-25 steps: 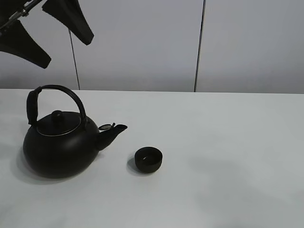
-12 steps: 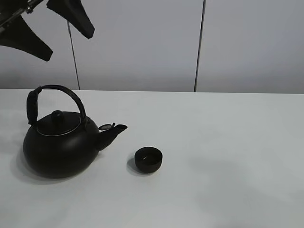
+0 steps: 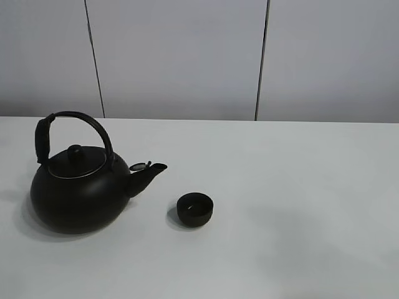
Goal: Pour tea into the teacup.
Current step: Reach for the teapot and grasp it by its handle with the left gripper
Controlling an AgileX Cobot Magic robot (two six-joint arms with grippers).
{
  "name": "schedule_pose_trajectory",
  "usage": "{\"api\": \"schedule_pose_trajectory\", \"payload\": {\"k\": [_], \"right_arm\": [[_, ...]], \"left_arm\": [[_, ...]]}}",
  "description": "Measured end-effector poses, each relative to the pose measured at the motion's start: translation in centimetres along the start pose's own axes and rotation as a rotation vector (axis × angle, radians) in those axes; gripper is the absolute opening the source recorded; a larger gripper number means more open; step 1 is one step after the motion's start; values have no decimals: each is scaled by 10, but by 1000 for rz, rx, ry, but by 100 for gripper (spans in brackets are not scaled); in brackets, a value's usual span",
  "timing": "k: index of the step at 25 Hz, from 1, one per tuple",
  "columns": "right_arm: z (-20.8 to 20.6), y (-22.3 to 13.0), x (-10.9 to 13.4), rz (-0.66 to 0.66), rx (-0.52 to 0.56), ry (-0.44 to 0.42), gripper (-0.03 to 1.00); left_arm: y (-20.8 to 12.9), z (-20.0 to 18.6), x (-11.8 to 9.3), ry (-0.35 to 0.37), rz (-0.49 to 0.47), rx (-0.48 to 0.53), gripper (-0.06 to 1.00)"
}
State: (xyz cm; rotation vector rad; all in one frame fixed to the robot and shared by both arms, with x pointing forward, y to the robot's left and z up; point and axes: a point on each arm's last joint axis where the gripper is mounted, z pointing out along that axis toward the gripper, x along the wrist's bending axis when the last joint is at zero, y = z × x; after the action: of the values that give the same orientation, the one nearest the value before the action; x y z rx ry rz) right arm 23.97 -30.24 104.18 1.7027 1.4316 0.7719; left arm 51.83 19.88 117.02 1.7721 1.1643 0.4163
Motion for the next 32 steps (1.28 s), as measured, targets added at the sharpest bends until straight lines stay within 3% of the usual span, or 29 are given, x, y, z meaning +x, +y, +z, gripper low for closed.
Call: {"api": "schedule_pose_trajectory", "payload": {"k": [7,13,19,22,25,32], "right_arm": [[0,0,0,-2,0,3,58],[0,0,0,-2,0,3,58],[0,0,0,-2,0,3,58],[0,0,0,-2,0,3,58],[0,0,0,-2,0,3,58],[0,0,0,-2,-1,3,58]], "left_arm": [[9,-68,-19,54,125,-151,66],[-43,-91,-19,133,143,-133,66],[-101,-92,-5,274,264,-153,66],[-131,-80,3,302,303,-89,66],[-156,-61,12,315,300,-59,66],[-190,-25,30,354,191,-142,66]]}}
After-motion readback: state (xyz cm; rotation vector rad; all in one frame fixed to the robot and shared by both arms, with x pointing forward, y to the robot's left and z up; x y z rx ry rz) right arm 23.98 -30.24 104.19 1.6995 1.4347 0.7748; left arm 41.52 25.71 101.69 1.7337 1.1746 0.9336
